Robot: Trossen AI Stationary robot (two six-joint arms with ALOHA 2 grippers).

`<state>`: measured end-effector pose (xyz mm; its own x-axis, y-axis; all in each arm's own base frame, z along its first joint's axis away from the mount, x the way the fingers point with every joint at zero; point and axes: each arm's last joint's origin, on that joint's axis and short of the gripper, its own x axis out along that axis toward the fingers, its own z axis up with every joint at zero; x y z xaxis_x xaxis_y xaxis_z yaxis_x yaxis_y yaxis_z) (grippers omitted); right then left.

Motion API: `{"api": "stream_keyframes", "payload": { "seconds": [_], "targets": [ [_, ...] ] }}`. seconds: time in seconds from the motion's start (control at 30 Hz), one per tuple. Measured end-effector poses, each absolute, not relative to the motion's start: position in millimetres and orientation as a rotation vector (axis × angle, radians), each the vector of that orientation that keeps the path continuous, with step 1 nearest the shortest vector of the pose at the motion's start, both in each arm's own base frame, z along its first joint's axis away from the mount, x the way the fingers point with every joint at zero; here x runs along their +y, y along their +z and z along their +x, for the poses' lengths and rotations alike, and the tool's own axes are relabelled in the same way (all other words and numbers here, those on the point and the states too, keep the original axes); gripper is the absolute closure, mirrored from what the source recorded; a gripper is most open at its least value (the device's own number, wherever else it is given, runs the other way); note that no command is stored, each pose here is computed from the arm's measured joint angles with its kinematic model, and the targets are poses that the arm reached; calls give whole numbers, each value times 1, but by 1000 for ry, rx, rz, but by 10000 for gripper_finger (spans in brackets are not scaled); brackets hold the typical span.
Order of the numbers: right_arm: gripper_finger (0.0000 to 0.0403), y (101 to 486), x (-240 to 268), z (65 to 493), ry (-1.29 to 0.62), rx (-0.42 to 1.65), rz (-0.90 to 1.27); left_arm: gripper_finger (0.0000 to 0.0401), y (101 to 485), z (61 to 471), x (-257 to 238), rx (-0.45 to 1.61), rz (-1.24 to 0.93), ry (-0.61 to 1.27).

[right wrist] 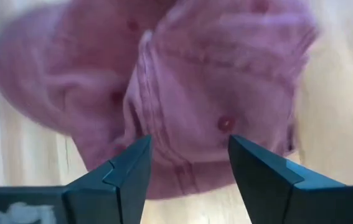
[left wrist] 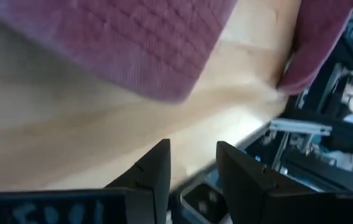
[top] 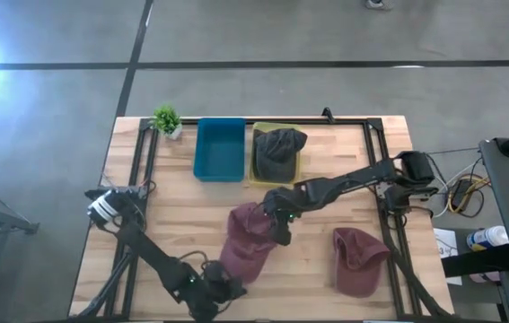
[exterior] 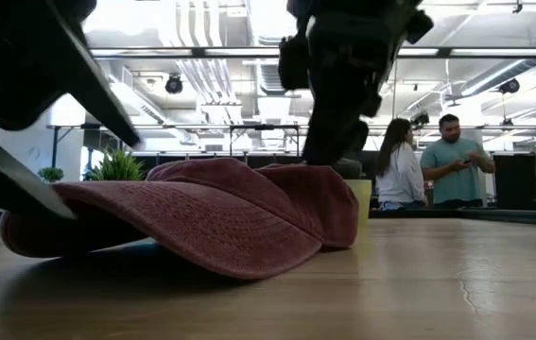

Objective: Pick & Place hat
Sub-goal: Put the left red cap into the blue bin

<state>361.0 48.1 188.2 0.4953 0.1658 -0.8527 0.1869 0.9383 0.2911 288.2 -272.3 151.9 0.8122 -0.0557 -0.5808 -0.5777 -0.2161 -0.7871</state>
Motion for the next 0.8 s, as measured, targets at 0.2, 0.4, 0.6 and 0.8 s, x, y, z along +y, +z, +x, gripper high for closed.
{"api": "stream_keyframes", "payload": {
  "seconds": [0.2, 0.4, 0.6, 0.8],
  "targets": [
    [195, 166, 51, 366, 64, 1150, 373, 279, 157, 289, -270, 457, -1617, 629],
    [195, 165, 51, 366, 80, 1139, 362, 279, 158, 281, -266, 566, -1546, 708],
    [195, 176, 52, 373, 111, 1095, 360, 279, 156, 273, -266, 631, -1495, 754],
    [195, 180, 54, 375, 156, 1086, 366, 279, 148, 271, -240, 592, -1307, 929]
  ]
}}
